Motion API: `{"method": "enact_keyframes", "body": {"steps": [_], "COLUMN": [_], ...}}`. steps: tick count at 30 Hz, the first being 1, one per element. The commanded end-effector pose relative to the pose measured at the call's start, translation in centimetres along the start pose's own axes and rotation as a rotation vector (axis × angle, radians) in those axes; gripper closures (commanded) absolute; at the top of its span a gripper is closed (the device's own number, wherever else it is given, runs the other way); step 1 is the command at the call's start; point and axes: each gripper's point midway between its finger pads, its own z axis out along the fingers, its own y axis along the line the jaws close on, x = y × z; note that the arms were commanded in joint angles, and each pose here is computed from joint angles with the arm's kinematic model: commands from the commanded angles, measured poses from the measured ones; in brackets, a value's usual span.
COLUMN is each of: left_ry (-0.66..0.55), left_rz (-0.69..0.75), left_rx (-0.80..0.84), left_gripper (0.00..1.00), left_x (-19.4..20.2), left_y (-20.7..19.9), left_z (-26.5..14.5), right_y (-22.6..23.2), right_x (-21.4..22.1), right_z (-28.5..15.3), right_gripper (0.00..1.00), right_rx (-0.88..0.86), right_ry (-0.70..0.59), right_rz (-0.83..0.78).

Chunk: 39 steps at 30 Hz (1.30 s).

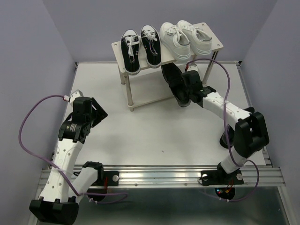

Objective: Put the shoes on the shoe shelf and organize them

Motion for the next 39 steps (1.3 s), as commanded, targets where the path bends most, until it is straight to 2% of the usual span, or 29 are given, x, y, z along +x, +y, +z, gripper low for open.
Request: {"method": "enact_keyframes", "body": {"steps": [1, 18, 20, 23, 25, 30, 36, 39], "left_ry": [-0.047, -0.064, -0.065, -0.065, -0.06, -0.055, -0.053, -0.05], "left_rz": [-0.014, -0.03, -0.027, -0.027, -0.026, -0.027, -0.027, -0.028], "left_rx": [0.023, 0.016, 0.015, 0.013, 0.014, 0.019, 0.021, 0.019], "left_gripper": [0.24, 0.24, 0.24, 0.24, 0.24, 0.24, 0.24, 0.24], "left_x": [-1.3, -1.8, -1.9, -1.8, -1.7, -1.6, -1.5, -1.3], "left_y": [-0.5, -0.4, -0.4, -0.4, -0.4, -0.5, -0.5, -0.4], "left_z": [-1.3, -1.9, -2.0, -1.9, -1.7, -1.5, -1.4, -1.3], "right_y": [0.4, 0.9, 1.0, 0.8, 0.7, 0.3, 0.1, 0.0], "right_x": [-7.2, -7.3, -7.3, -7.7, -7.6, -7.8, -7.3, -6.5], "right_z": [0.4, 2.7, 2.4, 1.8, 1.6, 0.1, -2.0, -3.2], "right_gripper": [0.99, 0.98, 0.89, 0.64, 0.54, 0.51, 0.36, 0.35], "right_rx": [-0.018, -0.005, -0.016, -0.021, -0.025, -0.037, -0.083, -0.108], "right_ry": [-0.218, -0.234, -0.235, -0.245, -0.244, -0.259, -0.251, -0.231], "right_rz": [0.136, 0.196, 0.196, 0.199, 0.193, 0.202, 0.193, 0.185]}}
